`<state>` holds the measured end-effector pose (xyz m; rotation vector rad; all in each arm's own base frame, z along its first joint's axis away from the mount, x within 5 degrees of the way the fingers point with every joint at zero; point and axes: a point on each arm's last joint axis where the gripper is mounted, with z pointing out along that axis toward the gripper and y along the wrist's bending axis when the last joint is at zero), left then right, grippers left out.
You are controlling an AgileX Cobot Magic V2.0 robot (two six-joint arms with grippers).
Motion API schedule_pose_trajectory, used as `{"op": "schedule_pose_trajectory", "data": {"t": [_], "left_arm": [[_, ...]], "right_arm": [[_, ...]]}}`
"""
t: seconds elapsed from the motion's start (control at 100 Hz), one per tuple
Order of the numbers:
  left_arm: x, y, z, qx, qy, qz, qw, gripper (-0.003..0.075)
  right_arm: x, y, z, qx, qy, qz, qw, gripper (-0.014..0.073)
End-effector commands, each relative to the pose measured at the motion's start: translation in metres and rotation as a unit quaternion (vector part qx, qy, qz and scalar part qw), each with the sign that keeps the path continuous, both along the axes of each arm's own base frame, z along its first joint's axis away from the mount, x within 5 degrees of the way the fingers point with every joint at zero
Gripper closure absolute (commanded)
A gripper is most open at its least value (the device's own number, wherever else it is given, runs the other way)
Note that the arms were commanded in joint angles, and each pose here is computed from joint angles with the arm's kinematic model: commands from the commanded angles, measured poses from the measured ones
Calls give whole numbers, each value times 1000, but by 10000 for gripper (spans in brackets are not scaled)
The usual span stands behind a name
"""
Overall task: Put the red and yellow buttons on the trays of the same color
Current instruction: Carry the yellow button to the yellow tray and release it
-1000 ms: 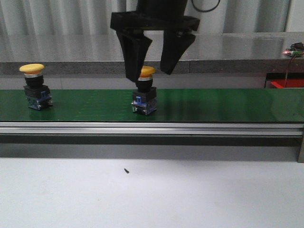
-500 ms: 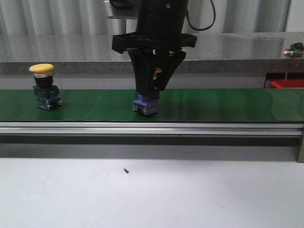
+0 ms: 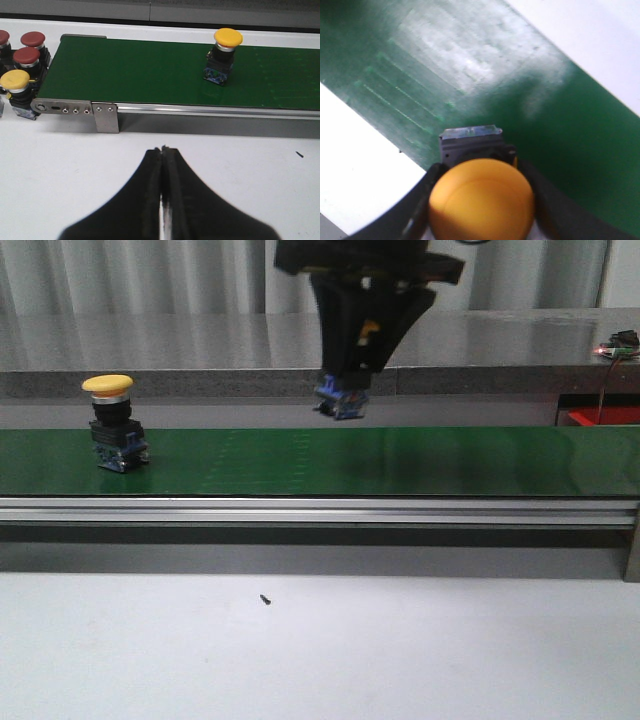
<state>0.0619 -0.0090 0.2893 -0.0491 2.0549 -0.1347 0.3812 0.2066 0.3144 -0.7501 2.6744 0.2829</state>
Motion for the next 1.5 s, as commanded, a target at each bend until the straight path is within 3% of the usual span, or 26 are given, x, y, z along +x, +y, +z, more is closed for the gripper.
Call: {"op": "schedule_pose_trajectory", "data": {"t": [0.0, 0.37, 0.72, 1.08, 1.49], "left_arm": [[3, 0, 13, -8, -42, 5, 999, 740], [3, 0, 13, -8, -42, 5, 999, 740], [3, 0, 13, -8, -42, 5, 999, 740], [3, 0, 13, -8, -42, 5, 999, 740], [3, 0, 13, -8, -42, 5, 999, 740]], "right_arm": [[-17, -32, 41, 10, -11, -31, 999, 359], [-51, -152, 46, 12, -20, -198, 980, 359], [-84, -257, 27, 4, -10, -367, 930, 359], [-89, -320, 9, 3, 17, -469, 883, 359], [-53, -337, -50, 0, 63, -485, 872, 359]]}}
